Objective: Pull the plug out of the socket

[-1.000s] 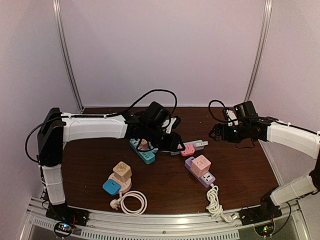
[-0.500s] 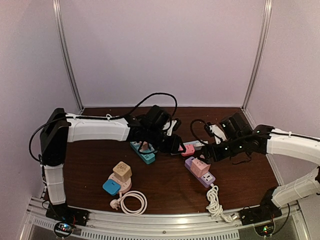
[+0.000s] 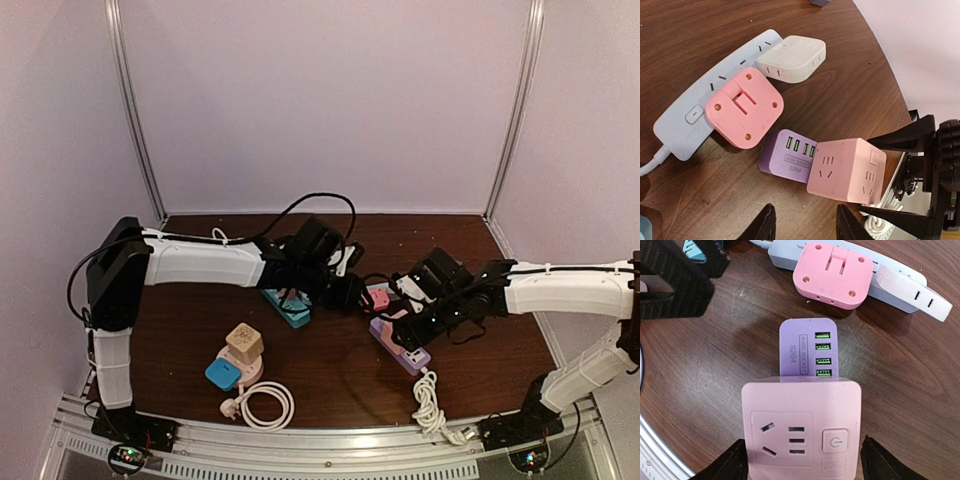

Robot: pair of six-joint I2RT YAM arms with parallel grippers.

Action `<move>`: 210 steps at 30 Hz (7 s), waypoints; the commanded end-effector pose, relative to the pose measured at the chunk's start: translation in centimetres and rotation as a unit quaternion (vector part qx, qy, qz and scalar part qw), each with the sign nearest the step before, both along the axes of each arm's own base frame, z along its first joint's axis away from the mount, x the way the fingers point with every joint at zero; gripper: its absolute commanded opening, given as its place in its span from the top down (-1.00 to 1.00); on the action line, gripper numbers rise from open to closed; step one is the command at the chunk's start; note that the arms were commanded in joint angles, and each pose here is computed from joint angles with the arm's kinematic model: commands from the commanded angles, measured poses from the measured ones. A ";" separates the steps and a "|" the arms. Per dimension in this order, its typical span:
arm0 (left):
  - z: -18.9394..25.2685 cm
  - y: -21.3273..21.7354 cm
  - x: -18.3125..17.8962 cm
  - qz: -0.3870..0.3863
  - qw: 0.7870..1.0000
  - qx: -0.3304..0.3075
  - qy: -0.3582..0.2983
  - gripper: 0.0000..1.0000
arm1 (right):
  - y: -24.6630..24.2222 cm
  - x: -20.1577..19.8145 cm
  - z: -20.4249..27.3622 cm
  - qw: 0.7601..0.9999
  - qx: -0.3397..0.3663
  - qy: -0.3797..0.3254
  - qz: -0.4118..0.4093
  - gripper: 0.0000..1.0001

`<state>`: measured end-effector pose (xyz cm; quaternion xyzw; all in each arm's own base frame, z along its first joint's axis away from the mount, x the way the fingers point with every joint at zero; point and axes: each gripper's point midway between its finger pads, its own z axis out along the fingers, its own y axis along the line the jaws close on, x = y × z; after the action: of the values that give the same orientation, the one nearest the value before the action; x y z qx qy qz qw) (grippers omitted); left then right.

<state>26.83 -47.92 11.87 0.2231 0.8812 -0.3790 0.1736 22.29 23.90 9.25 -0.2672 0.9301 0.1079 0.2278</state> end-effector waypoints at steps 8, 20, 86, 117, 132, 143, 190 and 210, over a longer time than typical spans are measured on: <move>-2.4 -3.0 0.1 -0.010 0.996 -0.061 0.060 0.62 | 2.4 0.6 1.4 0.999 0.009 -0.035 0.006 0.00; -5.6 -3.6 -0.1 -0.008 0.994 -0.052 0.097 1.00 | 3.8 0.7 2.4 0.998 0.026 -0.051 0.005 0.23; -16.6 4.6 -3.1 -0.016 0.976 0.182 0.120 1.00 | 3.3 1.7 6.0 0.988 0.054 -0.140 -0.027 0.28; 1.7 1.6 1.6 0.070 0.983 -0.126 0.112 0.01 | 5.1 2.8 11.6 0.974 0.153 -0.151 -0.070 0.31; 2.3 2.1 3.0 0.127 0.953 -0.235 0.147 -0.01 | 6.5 2.4 13.1 0.963 0.222 -0.133 -0.076 0.30; 2.6 2.1 3.4 0.140 0.937 -0.280 0.155 0.08 | 6.4 1.8 12.5 0.963 0.231 -0.117 -0.079 0.31; -5.8 3.6 2.2 0.132 0.974 -0.125 0.134 1.00 | 2.4 0.8 14.9 0.963 0.205 -0.136 -0.108 0.30; -7.9 4.7 -2.9 0.102 0.980 -0.066 0.159 0.71 | -3.2 6.9 11.3 0.957 0.161 -0.121 -0.208 0.25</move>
<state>25.21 -45.30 7.03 0.0371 0.8559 -0.5075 0.0927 28.18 21.41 20.35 -0.0507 0.9077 0.1634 0.3831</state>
